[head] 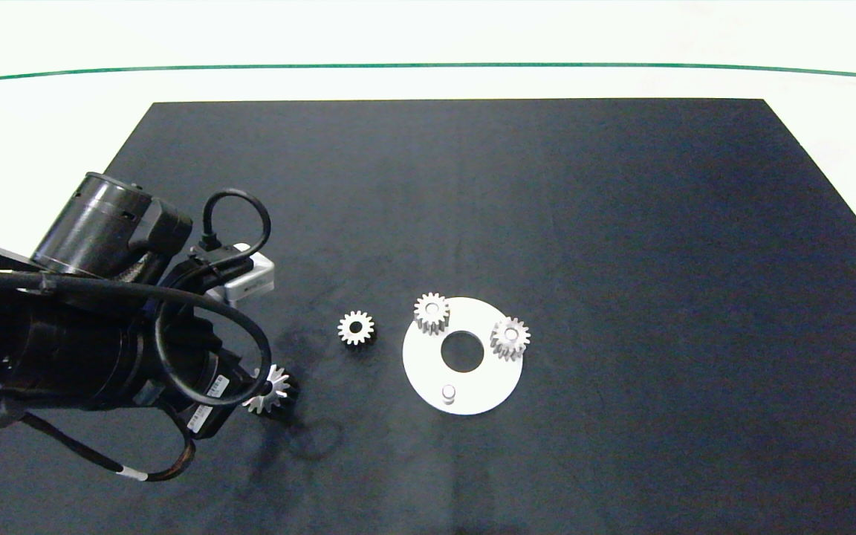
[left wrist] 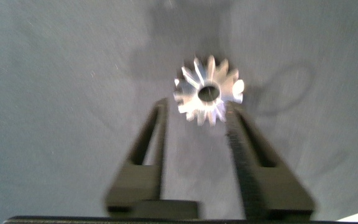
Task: Remove an incorrectly installed larger gear and replace it with the correct smaller gear
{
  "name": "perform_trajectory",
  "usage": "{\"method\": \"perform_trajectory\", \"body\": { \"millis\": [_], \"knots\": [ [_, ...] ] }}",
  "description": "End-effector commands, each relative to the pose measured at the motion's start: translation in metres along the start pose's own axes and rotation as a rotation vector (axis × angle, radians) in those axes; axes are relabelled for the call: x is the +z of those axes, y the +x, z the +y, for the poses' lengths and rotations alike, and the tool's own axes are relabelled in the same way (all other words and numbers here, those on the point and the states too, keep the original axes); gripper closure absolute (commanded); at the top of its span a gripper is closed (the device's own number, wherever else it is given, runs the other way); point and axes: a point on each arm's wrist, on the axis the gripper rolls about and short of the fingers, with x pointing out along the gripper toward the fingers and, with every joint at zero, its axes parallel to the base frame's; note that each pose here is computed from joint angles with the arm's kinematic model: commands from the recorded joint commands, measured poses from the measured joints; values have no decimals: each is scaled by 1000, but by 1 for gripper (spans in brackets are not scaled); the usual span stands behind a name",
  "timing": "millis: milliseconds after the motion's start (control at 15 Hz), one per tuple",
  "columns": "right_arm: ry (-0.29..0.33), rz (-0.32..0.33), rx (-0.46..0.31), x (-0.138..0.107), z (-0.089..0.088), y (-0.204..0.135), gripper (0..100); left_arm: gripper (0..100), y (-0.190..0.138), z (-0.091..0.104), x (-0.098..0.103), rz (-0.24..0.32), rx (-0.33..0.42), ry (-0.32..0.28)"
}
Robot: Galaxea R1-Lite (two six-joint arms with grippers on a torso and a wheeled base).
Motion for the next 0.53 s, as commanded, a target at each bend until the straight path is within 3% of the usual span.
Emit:
{"method": "perform_trajectory", "body": {
  "millis": [67, 200, 400, 533],
  "knots": [
    [0, 11, 2, -1, 0, 1, 0, 0, 2, -14, 6, -73, -19, -59],
    [1, 15, 1, -1, 0, 2, 0, 0, 8, -20, 8, -121, -22, -88],
    [1, 18, -1, -3, 0, 2, 0, 0, 17, -27, 14, -143, -43, -159],
    [2, 21, -2, -4, 0, 3, 0, 0, 22, -28, 17, -149, -43, -165]
  ]
}}
